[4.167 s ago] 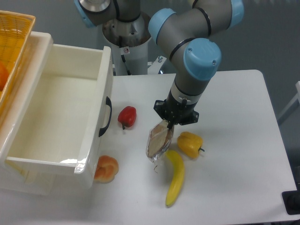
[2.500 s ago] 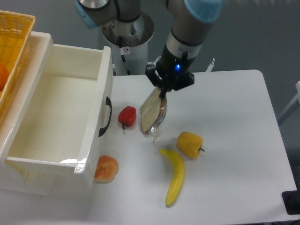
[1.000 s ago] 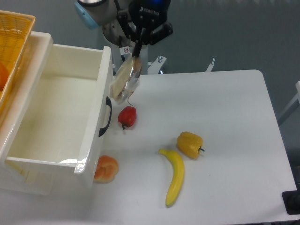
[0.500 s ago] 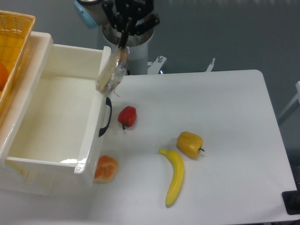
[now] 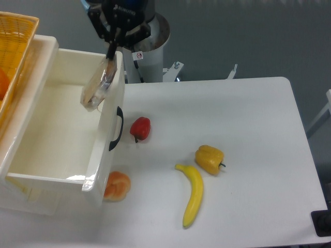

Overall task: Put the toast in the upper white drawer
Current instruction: 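Lower the bagged toast into the open white drawer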

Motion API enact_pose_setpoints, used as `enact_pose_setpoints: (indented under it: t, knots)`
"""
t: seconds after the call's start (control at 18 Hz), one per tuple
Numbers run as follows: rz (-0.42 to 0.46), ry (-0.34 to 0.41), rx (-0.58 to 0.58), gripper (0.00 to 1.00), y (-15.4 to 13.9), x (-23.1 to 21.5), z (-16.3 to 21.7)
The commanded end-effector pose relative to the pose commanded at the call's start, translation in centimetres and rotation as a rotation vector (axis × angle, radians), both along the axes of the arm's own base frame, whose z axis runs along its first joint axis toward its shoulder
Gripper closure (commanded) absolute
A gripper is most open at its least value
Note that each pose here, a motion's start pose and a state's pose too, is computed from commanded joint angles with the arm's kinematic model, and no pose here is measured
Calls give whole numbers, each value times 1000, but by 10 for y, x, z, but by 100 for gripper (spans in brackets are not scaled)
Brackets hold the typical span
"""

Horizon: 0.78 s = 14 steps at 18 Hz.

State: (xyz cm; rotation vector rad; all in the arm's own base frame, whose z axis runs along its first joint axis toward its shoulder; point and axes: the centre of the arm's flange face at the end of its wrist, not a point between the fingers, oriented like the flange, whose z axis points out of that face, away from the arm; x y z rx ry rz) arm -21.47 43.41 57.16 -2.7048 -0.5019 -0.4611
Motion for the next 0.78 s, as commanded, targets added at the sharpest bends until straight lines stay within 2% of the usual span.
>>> enact_pose_setpoints:
  t: [0.44, 0.78]
  knots:
    - [-58, -53, -52, 100, 15, 23, -35]
    - [-108, -89, -101, 100, 39, 41, -58]
